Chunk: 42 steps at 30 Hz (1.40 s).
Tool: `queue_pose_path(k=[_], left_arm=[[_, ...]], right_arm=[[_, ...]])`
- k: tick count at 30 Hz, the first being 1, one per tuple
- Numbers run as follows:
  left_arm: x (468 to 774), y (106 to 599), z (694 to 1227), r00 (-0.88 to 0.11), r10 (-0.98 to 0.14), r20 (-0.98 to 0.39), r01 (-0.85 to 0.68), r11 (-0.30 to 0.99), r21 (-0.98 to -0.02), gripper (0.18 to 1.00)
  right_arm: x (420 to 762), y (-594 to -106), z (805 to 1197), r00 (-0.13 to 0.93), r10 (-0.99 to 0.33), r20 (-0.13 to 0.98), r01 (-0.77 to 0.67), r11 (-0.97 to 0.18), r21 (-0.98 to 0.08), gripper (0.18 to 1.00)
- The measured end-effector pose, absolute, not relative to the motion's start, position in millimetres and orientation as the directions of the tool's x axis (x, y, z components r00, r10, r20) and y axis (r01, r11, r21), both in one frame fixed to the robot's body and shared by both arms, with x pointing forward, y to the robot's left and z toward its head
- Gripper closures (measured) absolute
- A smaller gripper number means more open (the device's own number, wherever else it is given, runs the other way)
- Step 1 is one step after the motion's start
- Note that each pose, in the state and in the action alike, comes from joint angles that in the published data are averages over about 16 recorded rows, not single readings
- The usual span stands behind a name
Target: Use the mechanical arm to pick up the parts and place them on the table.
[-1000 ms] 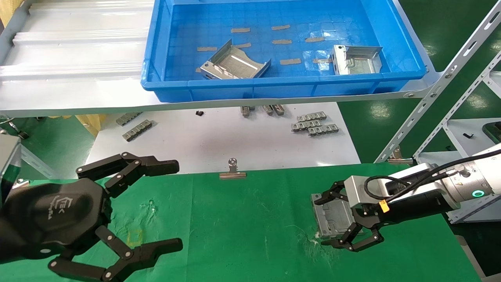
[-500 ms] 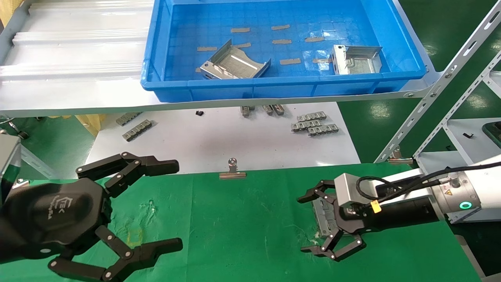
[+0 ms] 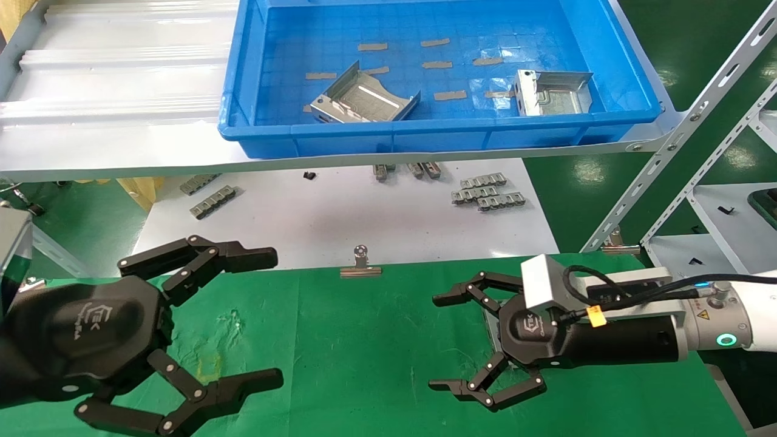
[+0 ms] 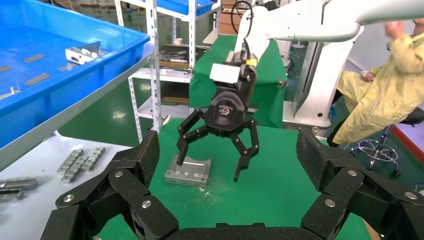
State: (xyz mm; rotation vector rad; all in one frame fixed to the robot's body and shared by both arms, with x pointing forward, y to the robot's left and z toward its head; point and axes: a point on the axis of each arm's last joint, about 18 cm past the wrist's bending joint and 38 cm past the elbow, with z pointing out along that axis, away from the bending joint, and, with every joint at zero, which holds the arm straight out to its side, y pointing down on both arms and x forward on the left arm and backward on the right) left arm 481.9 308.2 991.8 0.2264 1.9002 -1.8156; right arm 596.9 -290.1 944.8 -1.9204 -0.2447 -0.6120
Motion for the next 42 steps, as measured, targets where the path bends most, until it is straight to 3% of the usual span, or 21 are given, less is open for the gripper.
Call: queue_pose_path(k=[23,42], left_arm=[[482,308,992,-0.862,-0.216,-0.459,0.448,0.098,-0.889,0.184],[482,308,992,-0.862,-0.217,-0.458,0.448,0.097,-0.889,0.184]], right_arm=[[524,-295,975,0.861,-0.173,0.478,0.451,-0.177,-0.875,0.178],[470,-302,994,0.858,-0.175,0.483,0.471,-0.108,-0.875,0.178]])
